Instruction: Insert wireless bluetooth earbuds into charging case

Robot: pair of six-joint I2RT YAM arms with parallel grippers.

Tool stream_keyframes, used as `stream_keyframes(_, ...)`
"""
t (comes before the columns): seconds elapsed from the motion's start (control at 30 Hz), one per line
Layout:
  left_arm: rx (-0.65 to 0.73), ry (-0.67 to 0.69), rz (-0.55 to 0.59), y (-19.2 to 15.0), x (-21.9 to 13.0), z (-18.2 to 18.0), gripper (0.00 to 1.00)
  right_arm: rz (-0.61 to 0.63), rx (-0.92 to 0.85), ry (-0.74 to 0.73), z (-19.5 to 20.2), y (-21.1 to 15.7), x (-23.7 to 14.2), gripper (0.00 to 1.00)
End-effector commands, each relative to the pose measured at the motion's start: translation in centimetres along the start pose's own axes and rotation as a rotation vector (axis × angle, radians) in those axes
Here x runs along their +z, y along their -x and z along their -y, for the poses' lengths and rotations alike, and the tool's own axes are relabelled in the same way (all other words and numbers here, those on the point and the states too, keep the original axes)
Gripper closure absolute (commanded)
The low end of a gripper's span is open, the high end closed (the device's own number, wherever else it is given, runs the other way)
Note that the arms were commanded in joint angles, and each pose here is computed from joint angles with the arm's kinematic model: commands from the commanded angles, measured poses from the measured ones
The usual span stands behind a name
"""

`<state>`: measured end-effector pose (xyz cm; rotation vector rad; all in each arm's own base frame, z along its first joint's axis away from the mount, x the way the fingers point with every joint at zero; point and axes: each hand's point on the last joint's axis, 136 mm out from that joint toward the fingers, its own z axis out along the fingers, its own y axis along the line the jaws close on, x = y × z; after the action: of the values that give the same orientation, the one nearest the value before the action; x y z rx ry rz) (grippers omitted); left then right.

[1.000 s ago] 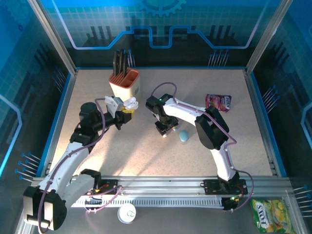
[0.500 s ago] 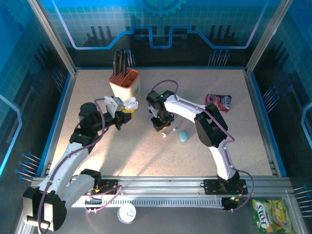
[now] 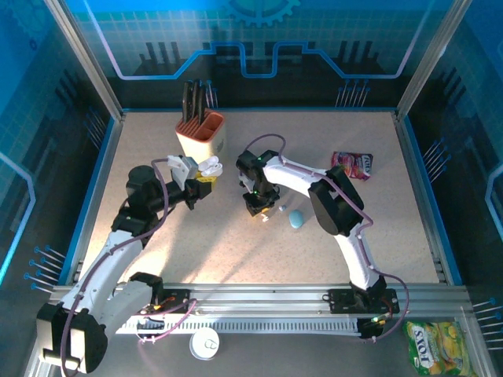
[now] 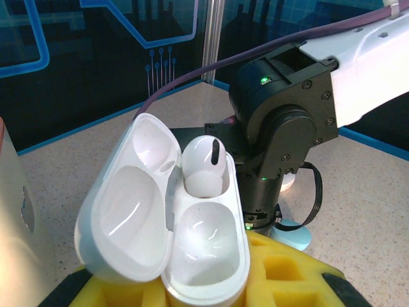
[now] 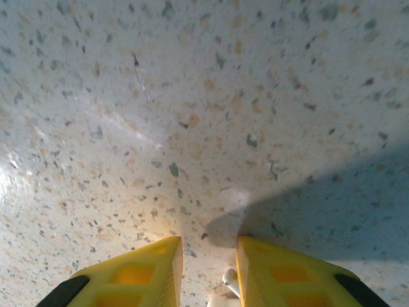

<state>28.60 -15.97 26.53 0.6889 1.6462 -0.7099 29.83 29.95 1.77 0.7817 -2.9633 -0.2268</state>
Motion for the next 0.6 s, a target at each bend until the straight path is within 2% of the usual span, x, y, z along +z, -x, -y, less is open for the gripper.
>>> stream_keyframes(0.0,0.028,-0.008,0.014,0.3,-0.3,0.2,0.84,-0.068,-0.002,0.044,-1.8,-2.8,-0.1,0.71)
stream_keyframes(0.37,0.023,-0.015,0.018,0.4,-0.1,0.1,0.84,-0.083,-0.049,0.043,-3.8,-4.3,-0.3,0.71)
stream_keyframes(0.57,0.023,-0.020,0.018,0.4,0.1,0.1,0.84,0.013,-0.050,0.053,-4.2,-3.0,-2.5,0.67)
